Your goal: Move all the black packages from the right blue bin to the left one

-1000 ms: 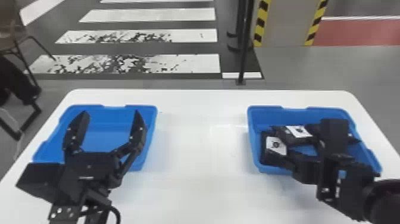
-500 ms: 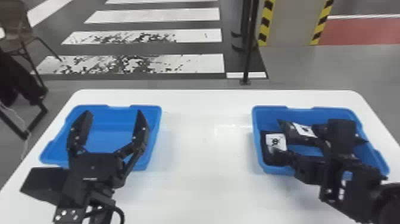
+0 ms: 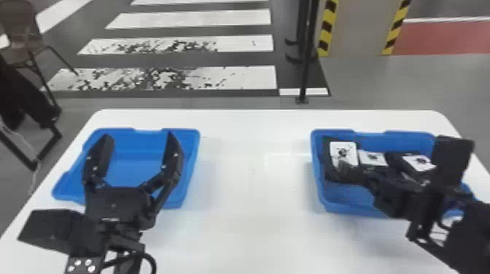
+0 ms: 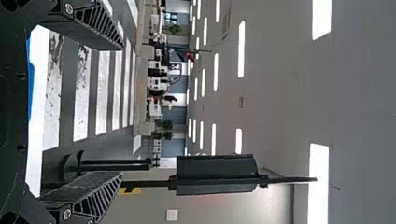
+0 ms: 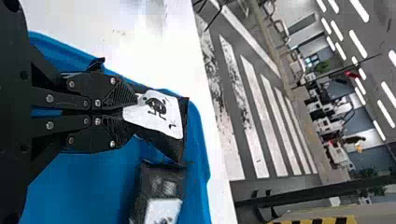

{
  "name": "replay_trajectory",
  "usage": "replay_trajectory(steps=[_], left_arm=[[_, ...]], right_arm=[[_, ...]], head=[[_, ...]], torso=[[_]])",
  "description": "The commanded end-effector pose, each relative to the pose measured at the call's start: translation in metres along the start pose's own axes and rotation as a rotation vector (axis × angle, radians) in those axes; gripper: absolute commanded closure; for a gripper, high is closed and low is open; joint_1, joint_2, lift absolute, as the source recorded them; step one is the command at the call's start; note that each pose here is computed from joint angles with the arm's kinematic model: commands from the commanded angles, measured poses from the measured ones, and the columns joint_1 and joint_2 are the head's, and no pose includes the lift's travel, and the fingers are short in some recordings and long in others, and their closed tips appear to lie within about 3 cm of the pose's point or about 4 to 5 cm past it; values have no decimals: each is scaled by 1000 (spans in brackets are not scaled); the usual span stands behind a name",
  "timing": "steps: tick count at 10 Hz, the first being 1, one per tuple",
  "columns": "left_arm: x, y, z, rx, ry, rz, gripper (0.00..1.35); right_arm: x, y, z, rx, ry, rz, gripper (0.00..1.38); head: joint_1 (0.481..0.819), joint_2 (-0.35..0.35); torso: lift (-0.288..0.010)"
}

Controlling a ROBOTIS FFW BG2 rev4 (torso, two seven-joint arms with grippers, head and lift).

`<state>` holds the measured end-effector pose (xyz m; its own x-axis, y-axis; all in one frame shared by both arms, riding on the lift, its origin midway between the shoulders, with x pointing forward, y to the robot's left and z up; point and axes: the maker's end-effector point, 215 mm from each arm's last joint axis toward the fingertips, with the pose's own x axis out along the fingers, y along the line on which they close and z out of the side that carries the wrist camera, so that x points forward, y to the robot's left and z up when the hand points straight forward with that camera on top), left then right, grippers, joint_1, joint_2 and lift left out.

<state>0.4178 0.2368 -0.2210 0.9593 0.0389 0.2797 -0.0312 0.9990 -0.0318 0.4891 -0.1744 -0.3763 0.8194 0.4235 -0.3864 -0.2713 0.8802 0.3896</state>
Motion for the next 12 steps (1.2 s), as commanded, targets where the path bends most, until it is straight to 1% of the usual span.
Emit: replay_trajectory(steps=[1, 2, 3, 4, 5, 6, 7, 8, 9, 10, 12], left_arm=[[1, -8, 4, -121, -4, -8, 113], [5, -16, 12, -225, -17, -31, 113], [9, -26, 26, -309, -42, -52, 113], [10, -36, 31, -387, -38, -76, 113], [12, -48, 29, -449, -3, -111, 113], [13, -58, 18, -457, 43, -139, 113], [13, -67, 8, -454, 82, -161, 113], [13, -71, 2, -449, 105, -176, 113], [13, -73, 1, -447, 116, -184, 113], [12, -79, -1, -445, 138, -203, 113], [12, -95, -9, -455, 194, -260, 113]], right_arm=[[-8, 8, 26, 1, -61, 73, 1116], [-3, 25, 32, 36, -69, 199, 1116], [6, 52, 37, 79, -83, 349, 1116], [13, 92, 31, 133, -60, 518, 1116], [12, 129, 24, 185, -26, 656, 1116], [4, 157, 22, 212, -11, 732, 1116], [-7, 185, 26, 221, -11, 803, 1116], [-16, 211, 26, 210, -1, 861, 1116], [-23, 227, 25, 197, 14, 894, 1116], [-26, 239, 22, 201, 26, 921, 1116], [-26, 250, 15, 204, 48, 944, 1116]], head=[[695, 77], [695, 76], [695, 79], [695, 89], [695, 117], [695, 134], [695, 159], [695, 178], [695, 197], [695, 218], [695, 232]], torso=[[-178], [-178], [-178], [-178], [-178], [-178], [-178], [-178], [-178], [-178], [-178]])
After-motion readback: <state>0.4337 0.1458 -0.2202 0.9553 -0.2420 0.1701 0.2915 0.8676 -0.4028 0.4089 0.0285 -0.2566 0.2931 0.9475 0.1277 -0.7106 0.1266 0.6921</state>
